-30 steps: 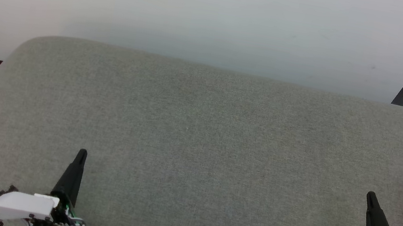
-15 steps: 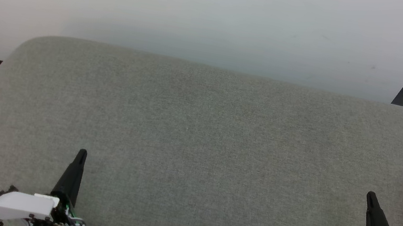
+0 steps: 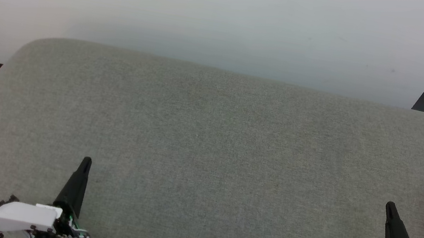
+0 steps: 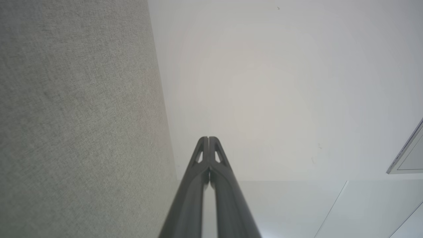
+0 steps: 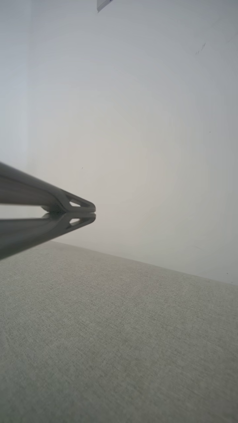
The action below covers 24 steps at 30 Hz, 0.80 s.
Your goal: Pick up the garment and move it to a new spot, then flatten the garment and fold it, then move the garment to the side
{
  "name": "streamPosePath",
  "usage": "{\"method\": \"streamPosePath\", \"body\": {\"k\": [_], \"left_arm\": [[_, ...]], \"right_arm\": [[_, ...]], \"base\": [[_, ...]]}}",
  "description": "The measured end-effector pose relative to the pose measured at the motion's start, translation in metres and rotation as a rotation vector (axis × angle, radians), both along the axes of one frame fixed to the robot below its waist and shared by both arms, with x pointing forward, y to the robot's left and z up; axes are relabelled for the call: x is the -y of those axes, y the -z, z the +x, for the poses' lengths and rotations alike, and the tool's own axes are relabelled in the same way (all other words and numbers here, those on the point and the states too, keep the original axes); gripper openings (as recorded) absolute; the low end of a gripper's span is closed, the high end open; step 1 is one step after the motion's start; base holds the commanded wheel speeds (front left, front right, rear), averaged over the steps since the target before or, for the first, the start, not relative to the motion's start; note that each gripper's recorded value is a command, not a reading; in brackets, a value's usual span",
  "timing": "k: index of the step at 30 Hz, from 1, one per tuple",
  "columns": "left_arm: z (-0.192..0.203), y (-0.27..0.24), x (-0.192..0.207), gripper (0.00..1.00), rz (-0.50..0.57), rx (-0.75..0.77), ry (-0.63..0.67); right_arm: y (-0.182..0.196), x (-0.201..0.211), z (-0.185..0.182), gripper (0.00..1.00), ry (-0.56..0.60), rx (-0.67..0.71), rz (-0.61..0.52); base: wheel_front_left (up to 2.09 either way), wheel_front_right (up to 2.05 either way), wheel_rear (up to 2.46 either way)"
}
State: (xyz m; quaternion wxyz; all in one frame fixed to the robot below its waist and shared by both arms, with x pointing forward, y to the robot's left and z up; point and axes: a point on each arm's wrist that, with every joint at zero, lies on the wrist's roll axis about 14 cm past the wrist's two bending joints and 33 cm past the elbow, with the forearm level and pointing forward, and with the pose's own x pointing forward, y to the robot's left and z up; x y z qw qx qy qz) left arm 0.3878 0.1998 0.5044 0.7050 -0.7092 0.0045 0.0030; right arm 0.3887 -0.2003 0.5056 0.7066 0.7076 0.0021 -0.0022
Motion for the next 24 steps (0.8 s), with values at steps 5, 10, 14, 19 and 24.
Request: {"method": "streamPosePath", "body": {"k": [5,10,14,19,24], "left_arm": [[0.0000,0.0000,0.0000,0.00,0.000,0.000,0.000],[0.0000,0.0000,0.0000,0.00,0.000,0.000,0.000],[0.0000,0.0000,0.0000,0.00,0.001,0.000,0.000],[0.0000,0.0000,0.0000,0.00,0.000,0.000,0.000],[0.0000,0.0000,-0.0002,0.00,0.001,0.000,-0.001]], "right_arm": [[0.0000,0.0000,0.0000,0.00,0.000,0.000,0.000],[0.0000,0.0000,0.0000,0.00,0.000,0.000,0.000],[0.0000,0.0000,0.0000,0.00,0.000,0.000,0.000],[0.0000,0.0000,0.0000,0.00,0.000,0.000,0.000],[0.0000,0.0000,0.0000,0.00,0.000,0.000,0.000]], "base": [[0.00,0.00,0.00],[0.00,0.00,0.00],[0.00,0.00,0.00],[0.00,0.00,0.00],[0.00,0.00,0.00]]}}
